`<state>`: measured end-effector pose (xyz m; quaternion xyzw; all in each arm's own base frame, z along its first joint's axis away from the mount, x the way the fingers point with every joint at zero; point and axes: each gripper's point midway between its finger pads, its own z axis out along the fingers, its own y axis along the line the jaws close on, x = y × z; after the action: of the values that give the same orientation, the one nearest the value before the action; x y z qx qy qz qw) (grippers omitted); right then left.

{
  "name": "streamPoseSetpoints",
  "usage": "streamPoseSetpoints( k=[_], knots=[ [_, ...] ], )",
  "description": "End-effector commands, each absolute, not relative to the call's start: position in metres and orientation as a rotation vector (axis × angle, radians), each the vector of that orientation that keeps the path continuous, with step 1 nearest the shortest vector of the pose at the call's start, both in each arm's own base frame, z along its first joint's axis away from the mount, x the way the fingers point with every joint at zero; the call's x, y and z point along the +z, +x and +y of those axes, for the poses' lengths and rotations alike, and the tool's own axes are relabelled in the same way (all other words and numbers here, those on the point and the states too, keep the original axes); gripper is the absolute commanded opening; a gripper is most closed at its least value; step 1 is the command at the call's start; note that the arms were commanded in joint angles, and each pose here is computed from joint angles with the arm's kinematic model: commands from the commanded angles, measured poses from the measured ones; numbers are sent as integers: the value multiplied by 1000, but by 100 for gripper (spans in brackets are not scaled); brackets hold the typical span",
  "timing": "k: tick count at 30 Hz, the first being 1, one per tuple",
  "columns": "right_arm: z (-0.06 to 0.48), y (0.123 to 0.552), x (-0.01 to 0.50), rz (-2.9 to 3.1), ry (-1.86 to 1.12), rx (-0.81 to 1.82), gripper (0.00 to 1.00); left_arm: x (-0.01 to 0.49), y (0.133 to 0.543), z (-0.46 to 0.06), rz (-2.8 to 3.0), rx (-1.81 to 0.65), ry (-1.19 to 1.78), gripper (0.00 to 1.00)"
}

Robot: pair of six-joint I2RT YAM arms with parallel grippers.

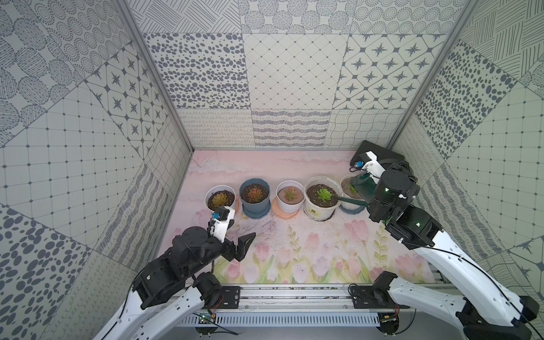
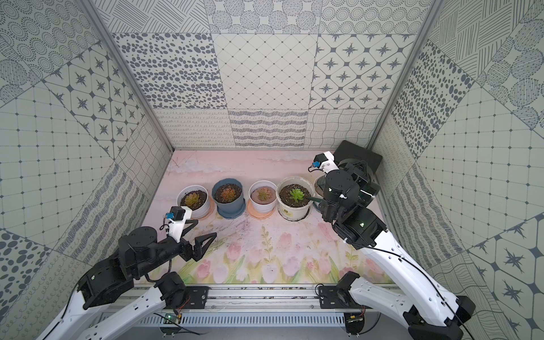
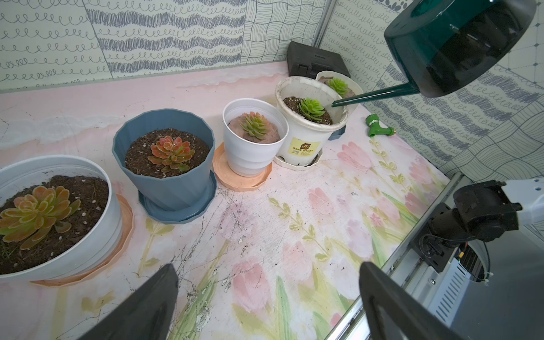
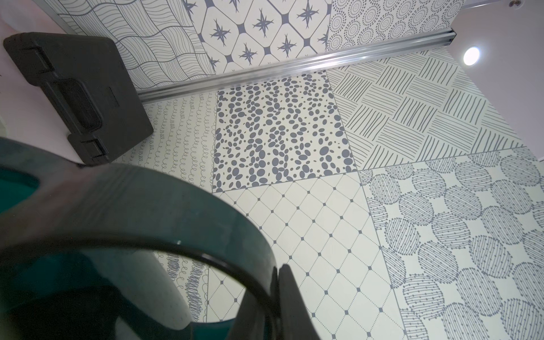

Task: Water the succulent around the soil edge
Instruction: Water the soil of the potted plant with water.

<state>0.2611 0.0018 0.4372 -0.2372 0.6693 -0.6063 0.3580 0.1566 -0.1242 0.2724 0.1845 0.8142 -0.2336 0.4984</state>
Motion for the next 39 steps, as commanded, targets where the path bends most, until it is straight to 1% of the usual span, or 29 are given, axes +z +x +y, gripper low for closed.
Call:
streamPoseSetpoints(
  k=[1,14,39],
  knots=[
    [1,264,453,1716,-575,-1553,0,274,157,-128,1954,-574,466,99],
    [3,292,462,1694,-602,-1596,0,275,157,-127,1951,-574,466,99],
    [44,344,471,1610,-530,-1536,0,275,157,-127,1949,-571,467,99]
  ],
)
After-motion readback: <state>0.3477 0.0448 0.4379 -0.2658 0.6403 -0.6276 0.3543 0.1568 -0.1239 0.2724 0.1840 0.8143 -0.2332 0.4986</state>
